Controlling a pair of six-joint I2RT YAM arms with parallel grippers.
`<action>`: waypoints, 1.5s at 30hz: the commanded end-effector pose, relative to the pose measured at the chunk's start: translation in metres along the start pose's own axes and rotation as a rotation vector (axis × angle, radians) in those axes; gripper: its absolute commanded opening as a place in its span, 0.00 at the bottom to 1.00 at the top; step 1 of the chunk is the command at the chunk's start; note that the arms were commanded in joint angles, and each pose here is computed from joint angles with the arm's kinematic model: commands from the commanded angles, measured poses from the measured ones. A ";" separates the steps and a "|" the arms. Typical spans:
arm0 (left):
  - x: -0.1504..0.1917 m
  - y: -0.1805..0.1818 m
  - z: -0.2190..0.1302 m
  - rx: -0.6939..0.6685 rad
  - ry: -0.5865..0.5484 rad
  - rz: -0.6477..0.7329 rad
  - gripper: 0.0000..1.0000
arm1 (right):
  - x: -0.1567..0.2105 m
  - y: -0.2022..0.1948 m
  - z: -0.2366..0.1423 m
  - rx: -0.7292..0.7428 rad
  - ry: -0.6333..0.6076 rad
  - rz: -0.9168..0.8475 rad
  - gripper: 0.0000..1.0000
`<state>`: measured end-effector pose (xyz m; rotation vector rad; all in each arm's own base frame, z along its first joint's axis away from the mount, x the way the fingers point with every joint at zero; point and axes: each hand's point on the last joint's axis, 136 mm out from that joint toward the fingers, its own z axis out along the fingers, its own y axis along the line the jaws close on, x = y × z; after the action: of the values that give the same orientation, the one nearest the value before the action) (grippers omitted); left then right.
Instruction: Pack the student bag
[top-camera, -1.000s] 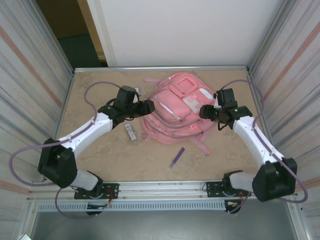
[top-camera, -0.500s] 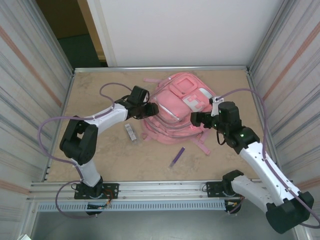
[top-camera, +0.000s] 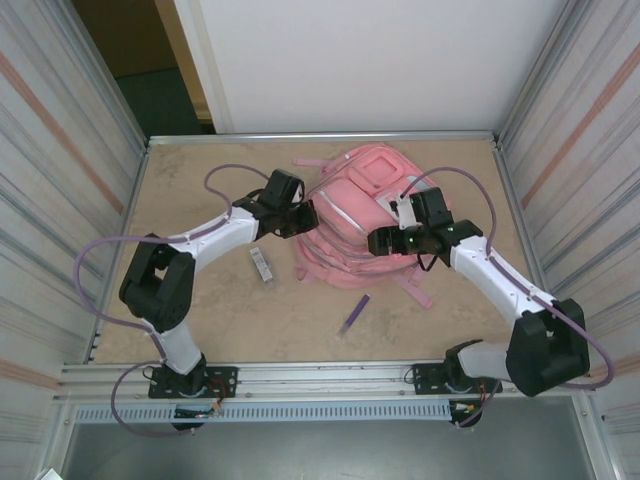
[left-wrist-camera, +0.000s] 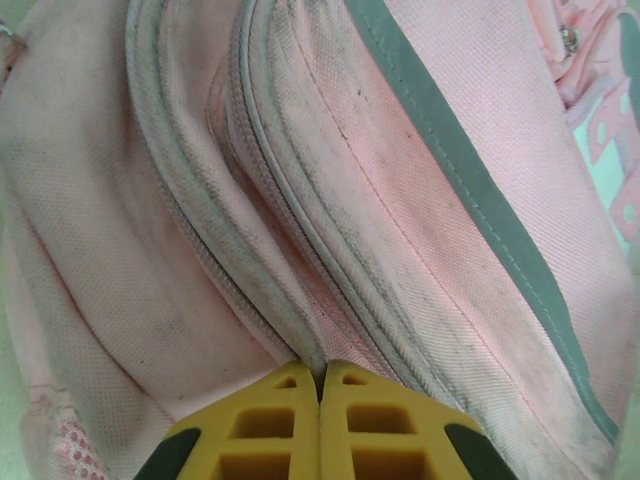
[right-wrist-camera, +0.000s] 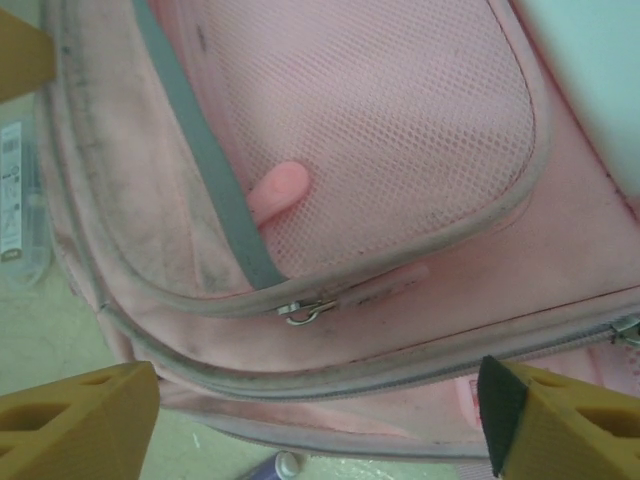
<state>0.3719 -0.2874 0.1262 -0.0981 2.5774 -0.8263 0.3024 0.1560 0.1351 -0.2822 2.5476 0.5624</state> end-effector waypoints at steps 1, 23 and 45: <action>-0.004 -0.038 -0.026 0.126 -0.015 0.033 0.00 | -0.002 0.002 0.001 -0.049 0.027 -0.039 0.77; 0.002 -0.039 -0.029 0.200 0.016 0.001 0.00 | 0.005 0.036 0.026 -0.247 0.029 -0.258 0.76; 0.006 -0.028 -0.023 0.193 0.034 -0.035 0.00 | 0.012 0.076 0.029 -0.218 0.076 -0.189 0.11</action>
<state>0.3675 -0.2859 0.1372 -0.1228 2.5572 -0.9804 0.2761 0.2121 0.1078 -0.6537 2.5432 0.6831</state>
